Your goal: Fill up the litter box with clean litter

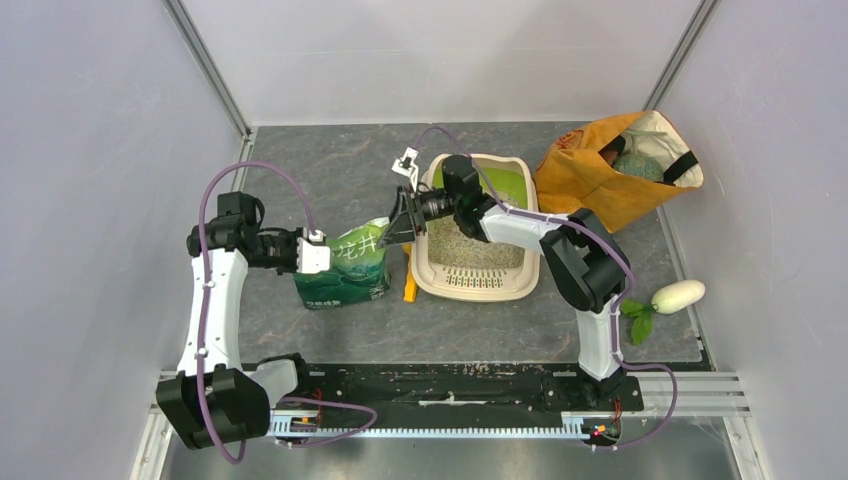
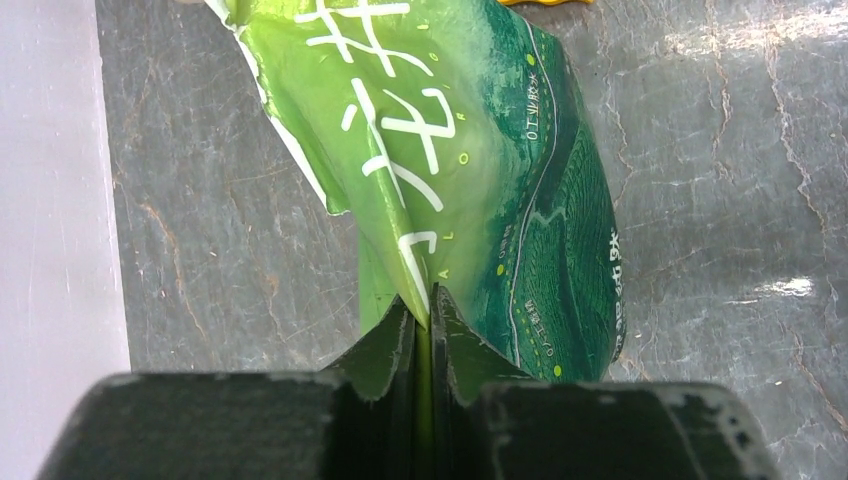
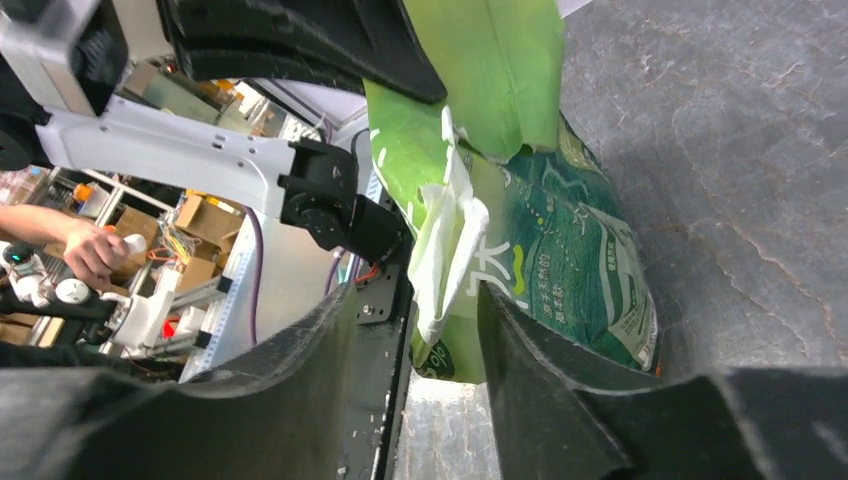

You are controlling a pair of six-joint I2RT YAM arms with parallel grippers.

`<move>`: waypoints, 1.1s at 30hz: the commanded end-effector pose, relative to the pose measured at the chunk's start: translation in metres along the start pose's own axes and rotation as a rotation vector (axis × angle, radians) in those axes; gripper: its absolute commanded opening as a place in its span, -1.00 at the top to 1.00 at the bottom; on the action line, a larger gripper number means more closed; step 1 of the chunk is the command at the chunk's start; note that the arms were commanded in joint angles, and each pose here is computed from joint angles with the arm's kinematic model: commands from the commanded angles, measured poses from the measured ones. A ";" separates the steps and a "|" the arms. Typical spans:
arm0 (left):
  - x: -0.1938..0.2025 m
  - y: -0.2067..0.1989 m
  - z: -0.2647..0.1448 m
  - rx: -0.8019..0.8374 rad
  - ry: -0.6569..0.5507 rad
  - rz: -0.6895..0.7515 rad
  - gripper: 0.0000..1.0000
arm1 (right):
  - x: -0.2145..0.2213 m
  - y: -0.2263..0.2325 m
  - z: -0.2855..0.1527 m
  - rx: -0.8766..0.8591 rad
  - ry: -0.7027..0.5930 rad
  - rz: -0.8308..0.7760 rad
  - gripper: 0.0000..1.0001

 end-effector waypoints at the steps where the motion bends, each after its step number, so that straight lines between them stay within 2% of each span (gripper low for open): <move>1: 0.001 -0.005 0.002 0.012 0.013 0.047 0.80 | -0.043 0.026 -0.009 -0.025 -0.056 -0.016 -0.22; 4: 0.001 -0.005 0.002 0.006 0.013 0.056 0.81 | -0.046 0.022 -0.007 -0.001 -0.083 0.022 -0.23; 7: 0.000 -0.004 0.001 -0.002 0.014 0.068 0.81 | -0.047 0.014 -0.003 0.016 -0.094 0.074 -0.02; 8: -0.001 -0.004 0.001 -0.009 0.017 0.076 0.81 | -0.048 0.012 -0.003 0.014 -0.090 0.089 0.23; 9: -0.001 -0.004 0.001 -0.013 0.019 0.079 0.81 | -0.049 0.011 -0.002 0.007 -0.082 0.097 0.76; 10: 0.000 -0.004 0.000 -0.022 0.025 0.083 0.81 | -0.049 0.011 -0.003 0.000 -0.071 0.106 1.00; 11: 0.000 -0.004 0.000 -0.031 0.034 0.088 0.82 | -0.050 0.010 -0.006 0.009 -0.066 0.127 1.00; 13: 0.002 -0.006 -0.002 -0.036 0.064 0.092 0.96 | -0.051 0.006 -0.019 0.047 -0.062 0.175 1.00; 17: 0.009 -0.006 -0.008 -0.077 0.128 0.044 0.96 | -0.047 -0.001 -0.044 0.138 -0.017 0.207 1.00; 21: 0.009 0.000 -0.012 -0.154 0.113 -0.010 0.96 | -0.036 -0.002 -0.044 0.180 0.040 0.214 1.00; 27: 0.006 0.000 -0.007 -0.166 0.035 -0.041 0.96 | -0.029 -0.003 -0.049 0.247 0.177 0.182 1.00; 30: 0.007 -0.001 -0.005 -0.155 0.020 -0.031 0.96 | -0.044 0.010 -0.062 0.300 0.205 0.021 0.16; 31: 0.006 -0.002 -0.005 -0.146 0.012 -0.021 0.96 | -0.049 0.015 -0.067 0.303 0.190 -0.042 0.02; 33: 0.004 -0.003 -0.004 -0.136 -0.001 -0.003 0.96 | -0.059 0.027 -0.075 0.311 0.148 -0.195 -0.13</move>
Point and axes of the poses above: each gripper's point midway between its finger pads, its own z axis out along the fingers, its own y axis along the line the jaws close on, x = y × z, the point moved 9 cm from there along -z, back along the fingers, and after that the axes turned 1 degree about z, right-handed, at the moved point
